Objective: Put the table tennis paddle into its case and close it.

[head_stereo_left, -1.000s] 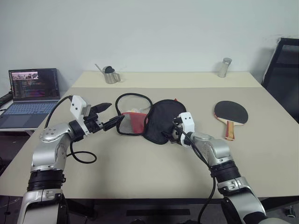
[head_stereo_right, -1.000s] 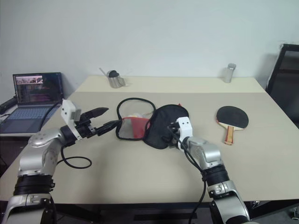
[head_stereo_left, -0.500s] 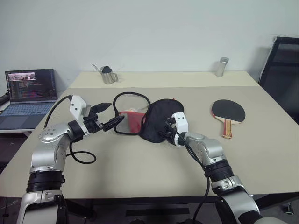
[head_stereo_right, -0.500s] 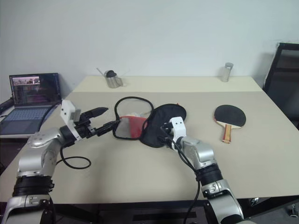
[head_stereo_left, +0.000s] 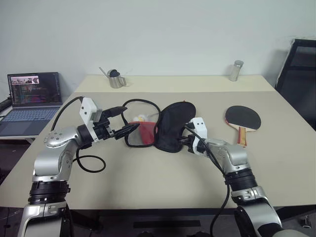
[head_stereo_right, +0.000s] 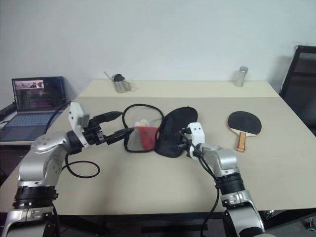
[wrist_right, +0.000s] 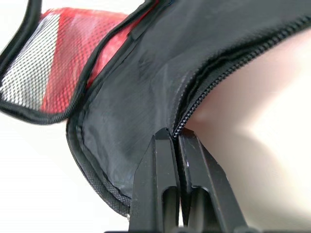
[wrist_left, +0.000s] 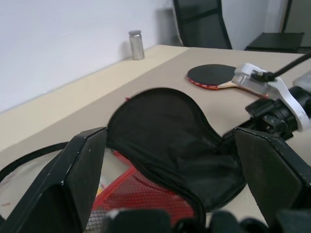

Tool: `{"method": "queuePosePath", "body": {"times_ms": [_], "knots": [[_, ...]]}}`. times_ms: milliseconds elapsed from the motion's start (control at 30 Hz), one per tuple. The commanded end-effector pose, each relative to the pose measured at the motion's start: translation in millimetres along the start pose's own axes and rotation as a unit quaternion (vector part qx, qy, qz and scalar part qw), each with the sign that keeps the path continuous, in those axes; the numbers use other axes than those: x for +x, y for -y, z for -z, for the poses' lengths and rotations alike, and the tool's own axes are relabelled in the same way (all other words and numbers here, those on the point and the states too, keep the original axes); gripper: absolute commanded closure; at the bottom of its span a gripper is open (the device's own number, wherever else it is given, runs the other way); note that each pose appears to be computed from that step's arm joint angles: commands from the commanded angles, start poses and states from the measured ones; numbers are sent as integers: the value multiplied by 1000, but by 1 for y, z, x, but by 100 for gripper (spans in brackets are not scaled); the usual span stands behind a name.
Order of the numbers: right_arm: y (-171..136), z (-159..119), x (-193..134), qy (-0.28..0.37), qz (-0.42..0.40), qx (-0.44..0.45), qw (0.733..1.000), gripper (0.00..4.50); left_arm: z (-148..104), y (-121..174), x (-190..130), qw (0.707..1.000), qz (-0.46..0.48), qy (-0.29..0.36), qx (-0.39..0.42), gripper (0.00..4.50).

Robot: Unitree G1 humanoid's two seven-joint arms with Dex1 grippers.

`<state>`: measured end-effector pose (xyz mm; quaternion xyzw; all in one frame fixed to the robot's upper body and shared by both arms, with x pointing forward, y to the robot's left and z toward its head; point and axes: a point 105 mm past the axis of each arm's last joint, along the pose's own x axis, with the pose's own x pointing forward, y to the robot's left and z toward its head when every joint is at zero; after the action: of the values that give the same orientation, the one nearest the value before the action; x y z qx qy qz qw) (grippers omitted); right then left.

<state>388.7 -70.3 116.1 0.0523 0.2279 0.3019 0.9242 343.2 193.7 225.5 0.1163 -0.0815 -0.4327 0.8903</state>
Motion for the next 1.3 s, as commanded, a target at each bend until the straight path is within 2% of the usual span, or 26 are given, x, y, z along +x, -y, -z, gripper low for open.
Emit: {"method": "queuePosePath", "body": {"times_ms": [33, 333, 833, 1100, 1233, 1300], "knots": [[8, -10, -19, 8, -6, -3, 1000, 446, -12, 5, 6, 999, 23, 11, 21, 0], [43, -12, -53, -21, 21, -12, 999, 446, -13, 17, 30, 997, 67, 21, 22, 0], [74, 4, -90, -66, 57, -28, 996, 446, -14, 31, 53, 993, 114, 35, 19, 0], [89, -10, -88, -35, 97, -24, 994, 446, -12, 32, 55, 993, 115, 36, 19, 0], [95, -12, -92, -33, 114, -28, 993, 356, -11, 31, 54, 993, 110, 36, 19, 0], [98, -12, -95, -33, 122, -31, 992, 282, -10, 31, 54, 993, 107, 35, 20, 0]]}}
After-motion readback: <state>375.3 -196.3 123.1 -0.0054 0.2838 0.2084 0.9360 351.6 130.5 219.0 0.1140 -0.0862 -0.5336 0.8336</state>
